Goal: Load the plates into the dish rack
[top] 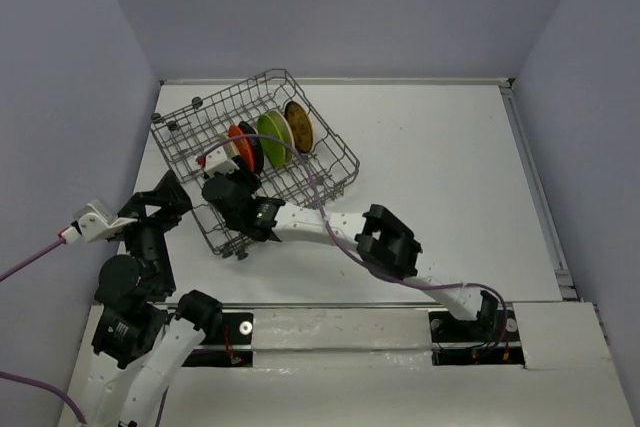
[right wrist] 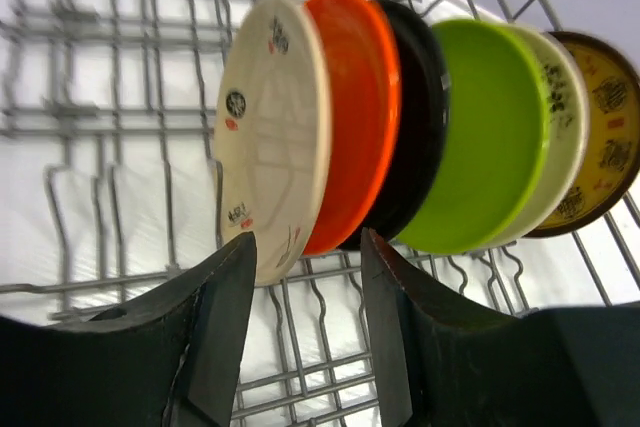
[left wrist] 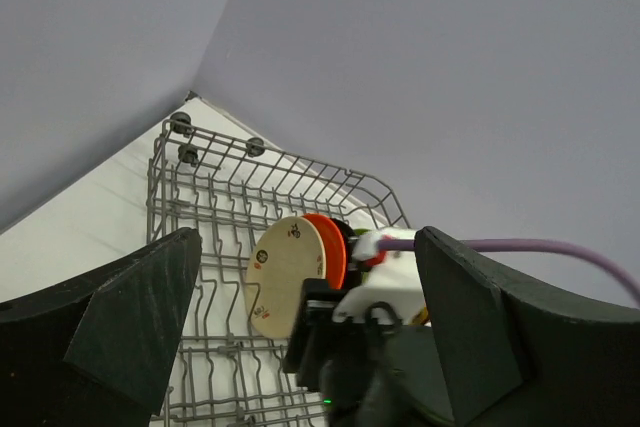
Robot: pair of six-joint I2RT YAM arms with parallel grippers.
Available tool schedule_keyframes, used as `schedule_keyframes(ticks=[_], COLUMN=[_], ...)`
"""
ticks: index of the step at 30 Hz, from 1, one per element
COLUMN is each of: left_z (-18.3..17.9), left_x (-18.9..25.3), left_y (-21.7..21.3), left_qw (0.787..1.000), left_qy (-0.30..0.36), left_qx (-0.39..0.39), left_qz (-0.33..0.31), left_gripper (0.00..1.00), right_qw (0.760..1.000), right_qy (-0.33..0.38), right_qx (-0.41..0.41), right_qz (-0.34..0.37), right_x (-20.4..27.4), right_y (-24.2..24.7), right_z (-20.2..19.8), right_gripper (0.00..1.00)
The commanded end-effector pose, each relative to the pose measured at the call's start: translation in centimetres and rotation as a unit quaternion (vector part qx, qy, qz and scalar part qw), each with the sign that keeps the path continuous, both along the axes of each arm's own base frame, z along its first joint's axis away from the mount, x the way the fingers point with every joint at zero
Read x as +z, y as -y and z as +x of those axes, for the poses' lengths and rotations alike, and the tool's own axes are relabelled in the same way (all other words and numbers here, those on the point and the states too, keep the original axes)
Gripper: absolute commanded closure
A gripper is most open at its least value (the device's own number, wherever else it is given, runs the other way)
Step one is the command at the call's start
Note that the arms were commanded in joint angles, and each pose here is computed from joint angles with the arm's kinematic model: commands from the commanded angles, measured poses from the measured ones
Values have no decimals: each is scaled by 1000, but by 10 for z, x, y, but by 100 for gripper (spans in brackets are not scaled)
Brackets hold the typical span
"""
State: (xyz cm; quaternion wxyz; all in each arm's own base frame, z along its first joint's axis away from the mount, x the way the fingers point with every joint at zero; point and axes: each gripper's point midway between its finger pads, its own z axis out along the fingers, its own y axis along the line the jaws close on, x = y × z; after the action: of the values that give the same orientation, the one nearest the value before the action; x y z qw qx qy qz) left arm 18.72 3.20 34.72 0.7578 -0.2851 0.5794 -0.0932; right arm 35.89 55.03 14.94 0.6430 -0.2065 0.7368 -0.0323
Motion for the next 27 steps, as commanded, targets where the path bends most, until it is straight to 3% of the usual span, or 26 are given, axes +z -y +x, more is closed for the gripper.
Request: schedule_keyframes(ticks=[1, 2, 4, 6, 7, 9, 11, 12, 13, 16, 20, 25, 27], left_z=[1, 2, 4, 9, 13, 19, 28, 31, 36, 41, 44, 43, 43], left_x=[14, 13, 11, 10, 8, 6, 1, 1, -2, -3, 8, 22, 24], left_y=[-3, -1, 3, 8, 11, 20, 29, 32, 35, 41, 57, 67, 71], left_qw=[1000, 1000, 1000, 1000, 1000, 999, 998, 998, 997, 996, 992, 986, 984], left_qy=[21, 21, 18, 13, 6, -1, -14, -17, -25, -28, -2, 28, 30], left_qx=[11, 6, -3, -13, -15, -32, -49, -54, -56, -70, -114, -144, -153], left_qz=[-11, -9, -2, 3, 7, 15, 29, 32, 39, 44, 53, 81, 88], left_gripper=[1, 1, 1, 1, 1, 1, 1, 1, 1, 1, 1, 1, 1], right_qw=[981, 983, 974, 977, 969, 971, 962, 968, 961, 955, 949, 949, 947], right_qy=[11, -1, 6, -1, 11, -5, 4, -11, 6, 9, 34, 44, 47], right_qx=[40, 52, 72, 79, 87, 93, 92, 83, 73, 52, -15, -102, -145], right_qz=[189, 175, 216, 200, 233, 221, 259, 238, 268, 292, 313, 294, 283], right_x=[131, 116, 156, 142, 175, 155, 184, 154, 180, 176, 161, 125, 111], right_y=[9, 15, 32, 52, 71, 97, 141, 162, 198, 257, 359, 413, 429], right_z=[-21, -26, -38, -47, -50, -56, -58, -60, -58, -62, -74, -78, -76], right_gripper=[45, 42, 35, 30, 26, 25, 25, 25, 25, 24, 14, 0, 0])
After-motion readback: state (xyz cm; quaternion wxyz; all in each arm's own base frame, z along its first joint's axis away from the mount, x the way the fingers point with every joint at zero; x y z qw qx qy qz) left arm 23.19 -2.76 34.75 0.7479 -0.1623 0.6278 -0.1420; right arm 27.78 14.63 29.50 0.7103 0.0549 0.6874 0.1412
